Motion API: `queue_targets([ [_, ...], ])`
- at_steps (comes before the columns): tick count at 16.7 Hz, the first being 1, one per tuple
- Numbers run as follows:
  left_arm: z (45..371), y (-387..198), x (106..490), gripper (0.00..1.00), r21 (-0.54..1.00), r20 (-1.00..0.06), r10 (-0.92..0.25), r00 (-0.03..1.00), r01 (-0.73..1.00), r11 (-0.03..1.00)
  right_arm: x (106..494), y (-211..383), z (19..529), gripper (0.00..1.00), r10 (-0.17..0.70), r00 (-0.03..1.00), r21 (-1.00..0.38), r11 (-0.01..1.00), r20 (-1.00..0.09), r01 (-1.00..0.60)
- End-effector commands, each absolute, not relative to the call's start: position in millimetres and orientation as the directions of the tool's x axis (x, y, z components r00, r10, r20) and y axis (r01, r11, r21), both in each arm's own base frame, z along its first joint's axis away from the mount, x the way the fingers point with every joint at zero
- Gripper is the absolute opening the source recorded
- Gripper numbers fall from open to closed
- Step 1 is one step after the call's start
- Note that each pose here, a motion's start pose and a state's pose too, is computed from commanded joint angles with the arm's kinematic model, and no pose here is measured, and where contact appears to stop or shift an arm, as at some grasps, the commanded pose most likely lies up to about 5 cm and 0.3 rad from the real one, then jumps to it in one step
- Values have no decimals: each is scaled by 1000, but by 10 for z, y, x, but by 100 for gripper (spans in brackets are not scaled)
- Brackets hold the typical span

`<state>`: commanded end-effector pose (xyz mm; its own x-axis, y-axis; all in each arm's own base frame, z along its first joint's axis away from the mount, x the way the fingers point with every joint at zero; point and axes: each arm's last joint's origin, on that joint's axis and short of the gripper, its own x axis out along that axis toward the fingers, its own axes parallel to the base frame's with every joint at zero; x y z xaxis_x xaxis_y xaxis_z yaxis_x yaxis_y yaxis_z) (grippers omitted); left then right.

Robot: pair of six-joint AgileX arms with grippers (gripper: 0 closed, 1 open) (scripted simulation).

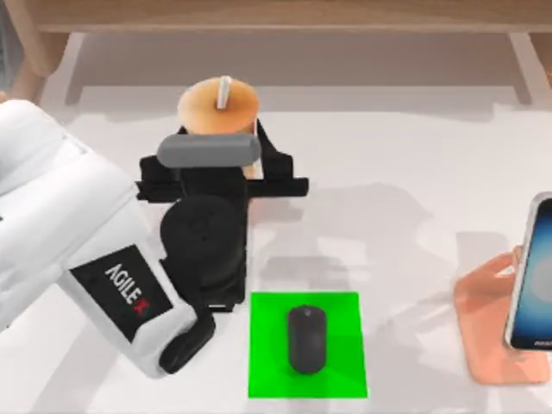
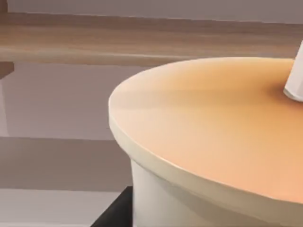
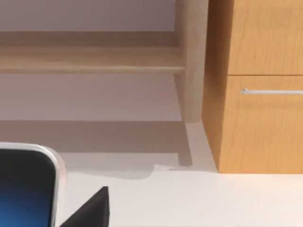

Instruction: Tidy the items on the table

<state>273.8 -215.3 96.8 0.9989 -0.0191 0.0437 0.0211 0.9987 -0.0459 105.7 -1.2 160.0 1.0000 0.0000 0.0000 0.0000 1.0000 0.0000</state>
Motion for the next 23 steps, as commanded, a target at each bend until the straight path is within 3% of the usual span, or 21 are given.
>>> queue_targets([
  [7,1601,-2307,3151,0,-179,193,30,981,5,984,1057,-12,1600,100,0,1000,0,1000,0,0],
  [12,2045,-2474,3488,0,-208,238,26,971,25,978,1057,-12,1600,100,0,1000,0,1000,0,0],
  [23,2432,-2704,4263,0,-91,114,-16,993,26,996,1057,-12,1600,100,0,1000,0,1000,0,0],
])
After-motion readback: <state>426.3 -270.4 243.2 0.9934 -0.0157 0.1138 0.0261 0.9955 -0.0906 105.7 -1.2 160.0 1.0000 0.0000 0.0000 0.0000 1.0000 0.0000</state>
